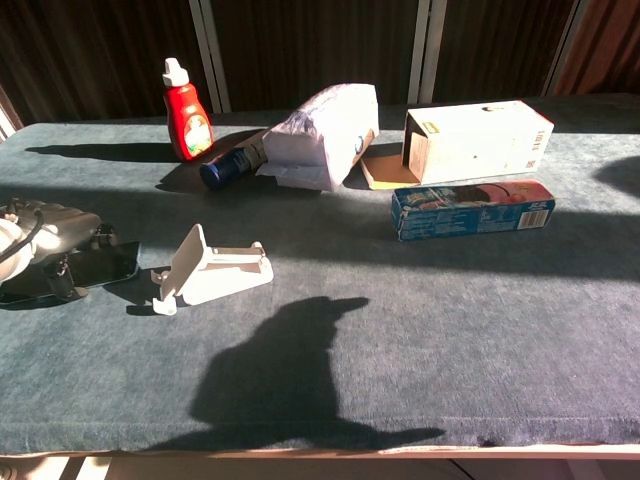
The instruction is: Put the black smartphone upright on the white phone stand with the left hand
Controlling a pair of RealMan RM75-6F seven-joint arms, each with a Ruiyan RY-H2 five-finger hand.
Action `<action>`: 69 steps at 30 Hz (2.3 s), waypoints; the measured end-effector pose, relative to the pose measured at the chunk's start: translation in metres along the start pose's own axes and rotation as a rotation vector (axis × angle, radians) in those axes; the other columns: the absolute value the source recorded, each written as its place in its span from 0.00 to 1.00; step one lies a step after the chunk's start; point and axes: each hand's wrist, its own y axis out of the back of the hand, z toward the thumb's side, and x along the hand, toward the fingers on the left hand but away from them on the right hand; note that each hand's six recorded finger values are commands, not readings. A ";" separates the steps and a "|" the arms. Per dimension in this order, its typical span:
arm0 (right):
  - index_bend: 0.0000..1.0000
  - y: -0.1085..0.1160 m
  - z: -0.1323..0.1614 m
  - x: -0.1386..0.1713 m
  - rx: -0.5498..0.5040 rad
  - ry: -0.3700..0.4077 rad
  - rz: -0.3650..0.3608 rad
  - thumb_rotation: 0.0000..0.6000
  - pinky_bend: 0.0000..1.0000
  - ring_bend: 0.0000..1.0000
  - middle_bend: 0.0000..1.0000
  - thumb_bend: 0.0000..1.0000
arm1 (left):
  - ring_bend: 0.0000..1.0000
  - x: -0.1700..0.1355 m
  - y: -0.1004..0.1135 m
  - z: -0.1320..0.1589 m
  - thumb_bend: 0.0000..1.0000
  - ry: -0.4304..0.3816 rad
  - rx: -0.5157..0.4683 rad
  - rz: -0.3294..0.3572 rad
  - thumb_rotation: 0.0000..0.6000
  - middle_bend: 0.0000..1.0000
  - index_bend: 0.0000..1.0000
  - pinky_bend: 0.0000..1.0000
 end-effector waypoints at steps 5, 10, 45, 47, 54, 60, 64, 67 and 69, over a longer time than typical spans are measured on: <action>0.00 0.000 0.000 0.000 0.000 0.000 0.000 1.00 0.00 0.00 0.00 0.23 | 0.74 0.000 0.002 -0.001 0.49 0.028 -0.027 0.026 1.00 1.00 0.86 0.34; 0.00 0.000 0.000 0.000 0.001 0.000 0.000 1.00 0.00 0.00 0.00 0.23 | 0.75 0.000 -0.004 0.001 0.52 -0.007 -0.137 -0.037 1.00 1.00 0.87 0.33; 0.00 -0.006 0.005 -0.003 0.015 0.003 0.020 1.00 0.00 0.00 0.00 0.23 | 0.75 -0.086 0.038 -0.064 0.56 -0.334 -1.228 0.175 1.00 1.00 0.89 0.29; 0.00 -0.006 0.005 -0.003 0.016 0.004 0.021 1.00 0.00 0.00 0.00 0.23 | 0.75 -0.095 0.038 -0.060 0.56 -0.364 -1.241 0.190 1.00 1.00 0.89 0.29; 0.00 -0.007 0.005 -0.004 0.017 0.005 0.024 1.00 0.00 0.00 0.00 0.23 | 0.75 -0.110 0.031 -0.018 0.56 -0.433 -1.294 0.219 1.00 1.00 0.90 0.29; 0.00 -0.005 0.003 -0.003 0.011 0.002 0.019 1.00 0.00 0.00 0.00 0.23 | 0.75 -0.108 0.024 0.023 0.56 -0.450 -1.270 0.273 1.00 1.00 0.90 0.29; 0.00 -0.006 0.003 -0.003 0.011 0.005 0.023 1.00 0.00 0.00 0.00 0.23 | 0.75 -0.102 0.023 0.043 0.56 -0.442 -1.235 0.322 1.00 1.00 0.90 0.29; 0.00 -0.005 0.003 -0.003 0.010 0.005 0.022 1.00 0.00 0.00 0.00 0.23 | 0.75 -0.098 0.027 0.051 0.56 -0.431 -1.213 0.363 1.00 1.00 0.90 0.29; 0.00 -0.005 0.003 -0.003 0.008 0.004 0.020 1.00 0.00 0.00 0.00 0.23 | 0.75 -0.094 0.030 0.053 0.56 -0.421 -1.213 0.382 1.00 1.00 0.90 0.29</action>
